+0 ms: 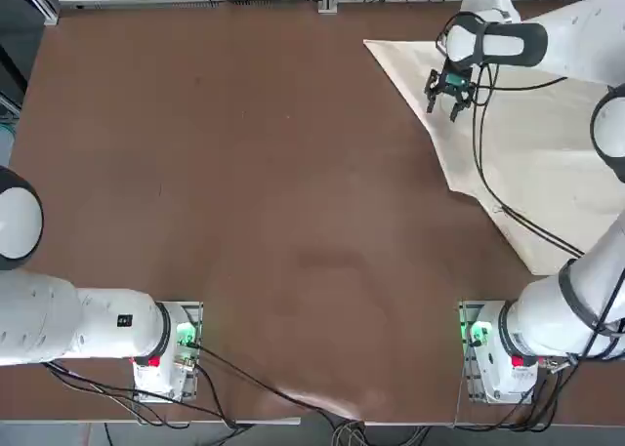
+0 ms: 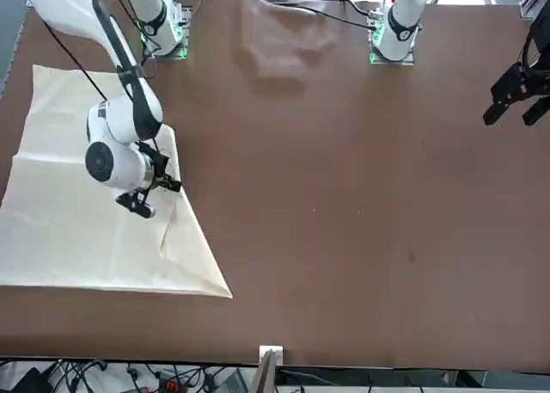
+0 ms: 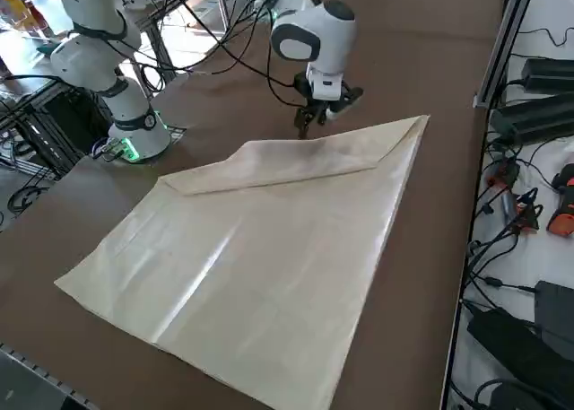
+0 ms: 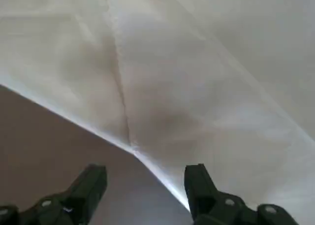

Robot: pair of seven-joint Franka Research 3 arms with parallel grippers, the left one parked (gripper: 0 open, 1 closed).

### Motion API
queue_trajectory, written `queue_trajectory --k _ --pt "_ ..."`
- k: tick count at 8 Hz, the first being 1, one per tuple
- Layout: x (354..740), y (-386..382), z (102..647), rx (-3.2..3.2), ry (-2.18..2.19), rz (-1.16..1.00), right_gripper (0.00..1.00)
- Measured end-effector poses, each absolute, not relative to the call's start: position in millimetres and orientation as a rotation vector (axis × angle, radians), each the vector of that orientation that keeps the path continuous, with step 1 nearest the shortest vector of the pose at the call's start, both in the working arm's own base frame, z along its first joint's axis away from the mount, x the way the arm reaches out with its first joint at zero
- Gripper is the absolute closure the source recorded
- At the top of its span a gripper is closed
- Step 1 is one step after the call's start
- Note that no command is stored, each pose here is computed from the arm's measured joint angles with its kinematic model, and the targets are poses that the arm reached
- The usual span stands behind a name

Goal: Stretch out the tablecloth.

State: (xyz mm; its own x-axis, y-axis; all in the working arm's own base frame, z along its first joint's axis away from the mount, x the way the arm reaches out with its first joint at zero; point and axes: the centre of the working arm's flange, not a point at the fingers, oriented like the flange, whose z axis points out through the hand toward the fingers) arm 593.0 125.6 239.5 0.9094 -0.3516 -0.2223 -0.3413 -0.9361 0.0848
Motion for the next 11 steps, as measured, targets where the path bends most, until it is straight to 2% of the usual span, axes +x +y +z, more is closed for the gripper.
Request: queue_trajectory --k 2,6,11 --pt "610.0 115.6 217.2 2.97 -0.562 -0.326 0.04" --pt "644.6 125.4 208.0 2.982 -0.65 -0.276 0.04" --pt "648.8 115.9 190.0 2.94 -0.661 -0.277 0.04"
